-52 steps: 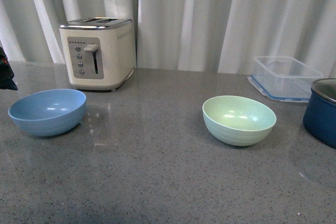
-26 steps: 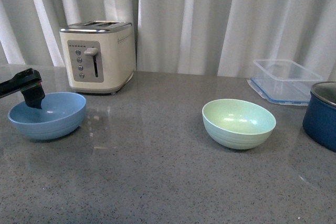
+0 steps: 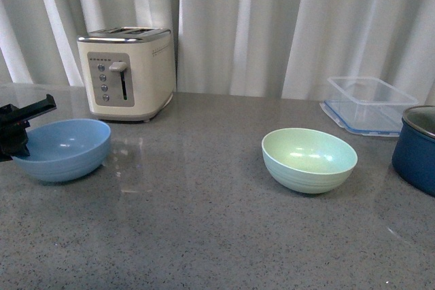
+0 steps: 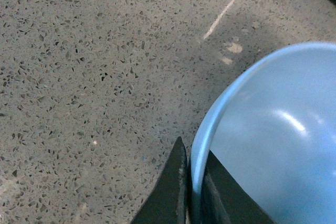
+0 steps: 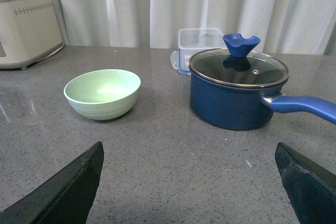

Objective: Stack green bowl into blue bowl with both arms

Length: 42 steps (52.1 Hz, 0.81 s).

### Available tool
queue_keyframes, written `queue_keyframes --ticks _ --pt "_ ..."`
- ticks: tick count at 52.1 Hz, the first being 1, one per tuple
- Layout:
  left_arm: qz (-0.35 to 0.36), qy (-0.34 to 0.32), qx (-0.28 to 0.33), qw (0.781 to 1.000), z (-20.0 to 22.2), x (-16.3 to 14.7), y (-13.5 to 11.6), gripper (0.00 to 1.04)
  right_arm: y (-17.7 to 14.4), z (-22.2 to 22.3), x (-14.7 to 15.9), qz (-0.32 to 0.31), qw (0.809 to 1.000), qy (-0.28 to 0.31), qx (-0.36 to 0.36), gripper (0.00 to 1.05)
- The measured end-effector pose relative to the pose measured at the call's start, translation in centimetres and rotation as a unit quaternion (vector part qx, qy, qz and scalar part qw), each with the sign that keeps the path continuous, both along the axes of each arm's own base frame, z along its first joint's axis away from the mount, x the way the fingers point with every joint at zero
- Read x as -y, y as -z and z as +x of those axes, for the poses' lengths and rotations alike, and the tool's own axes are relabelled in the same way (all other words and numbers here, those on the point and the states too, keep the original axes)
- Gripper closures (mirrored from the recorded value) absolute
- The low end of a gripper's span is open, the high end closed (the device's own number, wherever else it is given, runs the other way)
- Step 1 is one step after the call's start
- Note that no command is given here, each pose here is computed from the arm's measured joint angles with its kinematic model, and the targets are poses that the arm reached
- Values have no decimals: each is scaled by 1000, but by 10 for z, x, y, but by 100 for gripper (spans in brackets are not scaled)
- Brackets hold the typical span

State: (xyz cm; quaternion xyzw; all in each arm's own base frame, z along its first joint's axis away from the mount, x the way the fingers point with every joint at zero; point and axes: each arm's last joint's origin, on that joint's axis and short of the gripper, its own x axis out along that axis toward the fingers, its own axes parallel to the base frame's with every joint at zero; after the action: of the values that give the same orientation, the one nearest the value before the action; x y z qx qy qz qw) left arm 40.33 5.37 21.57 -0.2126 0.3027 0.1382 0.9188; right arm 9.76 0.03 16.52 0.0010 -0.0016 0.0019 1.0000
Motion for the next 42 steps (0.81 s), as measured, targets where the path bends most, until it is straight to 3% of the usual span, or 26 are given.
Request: queue_keyframes --ticks 19,34,42 --pt "-1 58 60 997 -15 41 -46 101 0 0 0 0 1000 0 0 10" --pt "3 132 59 989 -2 110 -45 101 0 0 0 0 1000 0 0 10" --pt "9 160 40 986 8 144 -32 101 0 0 0 0 1000 0 0 10"
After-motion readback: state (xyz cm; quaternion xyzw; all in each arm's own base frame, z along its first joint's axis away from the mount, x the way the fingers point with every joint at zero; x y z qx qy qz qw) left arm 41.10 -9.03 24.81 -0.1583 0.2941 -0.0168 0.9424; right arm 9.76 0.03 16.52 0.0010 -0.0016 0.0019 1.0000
